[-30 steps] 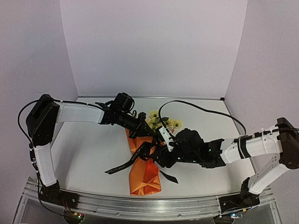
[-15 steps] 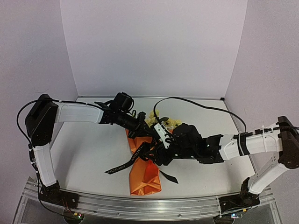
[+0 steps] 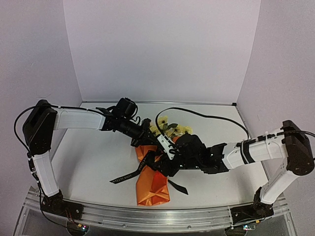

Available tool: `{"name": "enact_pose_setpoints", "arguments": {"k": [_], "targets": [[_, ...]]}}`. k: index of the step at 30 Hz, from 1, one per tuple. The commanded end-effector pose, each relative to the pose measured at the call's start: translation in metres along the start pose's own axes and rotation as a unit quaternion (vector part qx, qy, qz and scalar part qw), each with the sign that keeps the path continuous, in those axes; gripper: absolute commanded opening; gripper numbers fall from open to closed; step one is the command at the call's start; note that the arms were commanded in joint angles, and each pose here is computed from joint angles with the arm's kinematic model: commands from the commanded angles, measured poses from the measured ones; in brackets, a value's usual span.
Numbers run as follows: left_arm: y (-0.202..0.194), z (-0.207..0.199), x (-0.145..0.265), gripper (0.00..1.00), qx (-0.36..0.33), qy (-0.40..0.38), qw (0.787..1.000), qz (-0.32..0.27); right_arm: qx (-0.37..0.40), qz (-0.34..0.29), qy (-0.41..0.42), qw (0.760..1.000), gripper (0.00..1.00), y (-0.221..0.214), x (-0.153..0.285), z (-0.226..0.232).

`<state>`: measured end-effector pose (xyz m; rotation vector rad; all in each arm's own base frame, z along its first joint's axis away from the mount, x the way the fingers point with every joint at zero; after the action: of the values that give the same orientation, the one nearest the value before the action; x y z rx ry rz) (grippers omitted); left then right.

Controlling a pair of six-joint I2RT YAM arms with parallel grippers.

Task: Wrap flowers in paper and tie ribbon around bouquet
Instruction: Cross the ribbon over the folded bouquet.

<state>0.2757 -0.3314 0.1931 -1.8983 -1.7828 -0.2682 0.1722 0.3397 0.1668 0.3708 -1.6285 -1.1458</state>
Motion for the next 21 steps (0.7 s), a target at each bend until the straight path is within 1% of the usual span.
{"name": "enact_pose_setpoints", "arguments": {"k": [1,5,11,13,17,20,21], "targets": [[-0.013,-0.026,0.018,0.00,-0.048,-0.034,0.998,0.011,0.001,-0.021,0.014,1.000,0.52,0.011,-0.009,0.004],[-0.013,-0.027,0.019,0.00,-0.050,-0.035,0.998,0.013,0.002,-0.021,0.015,1.000,0.47,0.010,-0.015,0.004],[-0.012,-0.026,0.018,0.00,-0.047,-0.036,0.998,0.013,0.002,-0.020,0.015,1.000,0.46,0.005,-0.017,0.004],[-0.012,-0.025,0.018,0.00,-0.047,-0.036,0.998,0.012,0.001,-0.017,0.017,1.000,0.43,0.004,-0.019,0.004],[-0.013,-0.023,0.018,0.00,-0.046,-0.038,0.998,0.011,-0.002,-0.012,0.019,1.000,0.26,0.001,-0.022,0.005],[-0.014,-0.020,0.019,0.00,-0.048,-0.033,0.998,0.006,-0.005,-0.014,0.013,1.000,0.06,0.000,-0.017,0.004],[-0.015,-0.019,0.020,0.00,-0.051,-0.030,0.998,0.003,-0.005,-0.015,0.010,1.000,0.01,0.001,-0.012,0.003]]}}
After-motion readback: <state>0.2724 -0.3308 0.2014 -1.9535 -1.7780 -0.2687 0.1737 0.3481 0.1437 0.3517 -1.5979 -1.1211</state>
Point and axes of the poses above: each gripper's point midway between its finger pads, its own x axis back along the fingers, its own z axis along the line the jaws close on, y = z × x, the point moved 9 cm from there along x, back along the fingers, and after that the axes turned 10 degrees about x, right-handed, at the moved point
